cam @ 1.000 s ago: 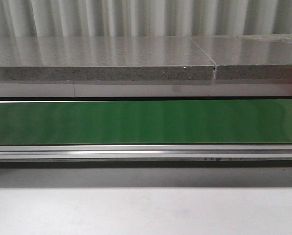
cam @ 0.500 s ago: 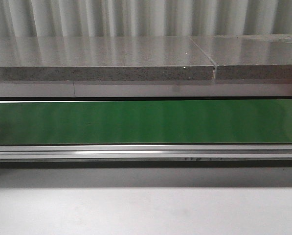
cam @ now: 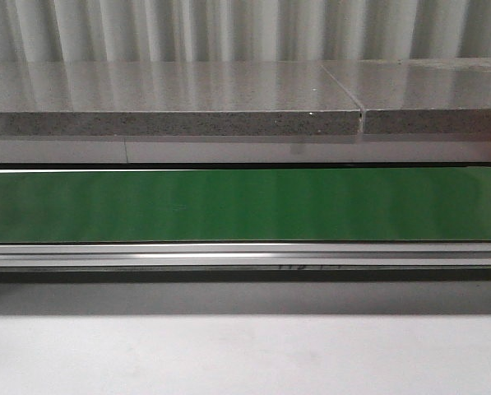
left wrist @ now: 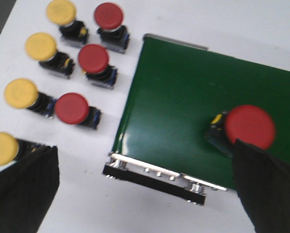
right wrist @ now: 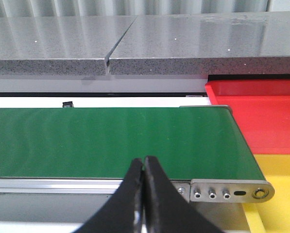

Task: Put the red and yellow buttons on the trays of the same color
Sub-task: 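Carry the red button with the left gripper onto the conveyor belt, then move the left gripper to a yellow button and grasp it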

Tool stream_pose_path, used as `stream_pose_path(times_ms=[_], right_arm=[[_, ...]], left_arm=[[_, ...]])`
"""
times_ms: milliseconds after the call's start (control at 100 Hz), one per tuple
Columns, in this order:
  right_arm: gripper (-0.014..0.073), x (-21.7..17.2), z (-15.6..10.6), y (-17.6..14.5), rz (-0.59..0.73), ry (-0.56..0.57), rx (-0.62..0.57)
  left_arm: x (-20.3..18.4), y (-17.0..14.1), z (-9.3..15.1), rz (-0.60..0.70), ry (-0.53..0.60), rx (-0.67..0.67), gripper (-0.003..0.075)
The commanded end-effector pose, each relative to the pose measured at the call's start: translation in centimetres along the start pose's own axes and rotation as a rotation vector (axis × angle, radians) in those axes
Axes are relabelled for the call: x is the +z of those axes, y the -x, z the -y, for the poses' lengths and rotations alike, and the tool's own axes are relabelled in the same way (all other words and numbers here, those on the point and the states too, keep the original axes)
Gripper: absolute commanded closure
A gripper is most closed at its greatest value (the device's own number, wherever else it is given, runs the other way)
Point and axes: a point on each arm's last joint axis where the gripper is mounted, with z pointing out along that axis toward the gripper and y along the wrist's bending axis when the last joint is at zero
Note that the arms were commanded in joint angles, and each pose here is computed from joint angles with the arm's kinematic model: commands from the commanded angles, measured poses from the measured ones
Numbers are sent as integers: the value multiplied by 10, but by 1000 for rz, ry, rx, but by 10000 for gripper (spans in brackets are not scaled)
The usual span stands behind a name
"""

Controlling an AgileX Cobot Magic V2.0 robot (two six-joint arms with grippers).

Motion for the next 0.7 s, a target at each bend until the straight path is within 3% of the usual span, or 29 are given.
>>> stream_pose_path(times_ms=[0, 160, 400, 690], right_arm=[[662, -1, -1, 8, 94, 9, -8], [662, -1, -1, 8, 94, 9, -8], [662, -1, -1, 8, 94, 9, -8], [662, -1, -1, 8, 94, 9, -8]], left_arm=[[-3, 1, -16, 54, 30, -85, 31], [22, -23, -43, -11, 105, -251, 31], [52, -60, -62, -64, 137, -350, 31], [58, -69, -85, -40, 194, -455, 31]])
